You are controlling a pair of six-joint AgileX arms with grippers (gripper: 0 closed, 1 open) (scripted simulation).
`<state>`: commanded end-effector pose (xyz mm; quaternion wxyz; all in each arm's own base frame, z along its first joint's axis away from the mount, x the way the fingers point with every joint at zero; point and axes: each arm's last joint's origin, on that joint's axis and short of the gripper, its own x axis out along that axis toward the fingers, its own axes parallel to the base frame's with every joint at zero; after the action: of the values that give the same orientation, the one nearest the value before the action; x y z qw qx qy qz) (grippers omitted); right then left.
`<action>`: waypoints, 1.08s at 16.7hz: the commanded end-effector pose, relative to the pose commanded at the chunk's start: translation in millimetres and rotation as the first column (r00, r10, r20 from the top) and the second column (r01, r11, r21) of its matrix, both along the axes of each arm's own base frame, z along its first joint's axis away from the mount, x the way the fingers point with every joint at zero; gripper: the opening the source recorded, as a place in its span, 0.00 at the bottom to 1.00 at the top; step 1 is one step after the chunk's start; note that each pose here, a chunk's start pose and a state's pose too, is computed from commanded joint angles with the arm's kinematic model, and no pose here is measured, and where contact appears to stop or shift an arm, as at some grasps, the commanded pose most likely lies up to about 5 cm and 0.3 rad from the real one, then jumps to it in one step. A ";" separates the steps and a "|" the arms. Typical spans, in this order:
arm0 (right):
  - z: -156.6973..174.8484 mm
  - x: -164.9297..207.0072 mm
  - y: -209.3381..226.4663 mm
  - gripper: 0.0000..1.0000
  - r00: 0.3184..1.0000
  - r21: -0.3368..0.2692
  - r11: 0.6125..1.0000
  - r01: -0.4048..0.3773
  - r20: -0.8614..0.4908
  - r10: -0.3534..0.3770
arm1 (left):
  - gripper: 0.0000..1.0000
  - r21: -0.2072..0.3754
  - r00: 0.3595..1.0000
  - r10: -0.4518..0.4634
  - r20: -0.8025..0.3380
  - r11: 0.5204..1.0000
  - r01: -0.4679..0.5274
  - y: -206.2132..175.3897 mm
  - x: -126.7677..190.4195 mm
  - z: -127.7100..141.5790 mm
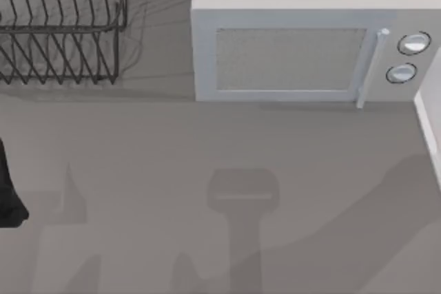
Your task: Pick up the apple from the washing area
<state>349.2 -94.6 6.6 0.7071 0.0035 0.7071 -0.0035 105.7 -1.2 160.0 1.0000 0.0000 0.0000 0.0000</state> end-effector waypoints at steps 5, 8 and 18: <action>37.1 13.0 -2.8 0.00 0.998 -0.002 1.000 0.006 0.058 -0.006 | 1.00 0.000 1.000 0.000 0.000 1.000 0.000 0.0 0.0 0.0; 68.8 26.3 -7.1 0.00 0.998 -0.002 1.000 0.006 0.060 -0.006 | 1.00 0.000 1.000 0.000 0.000 1.000 0.000 0.0 0.0 0.0; 254.6 15.2 -3.6 0.00 0.999 0.005 1.000 0.006 0.033 -0.006 | 1.00 0.000 1.000 0.000 0.000 1.000 0.000 0.0 0.0 0.0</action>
<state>364.5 -98.2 261.3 0.7185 0.0075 0.6954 -0.0040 105.7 -1.2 160.0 1.0000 0.0000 0.0000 0.0000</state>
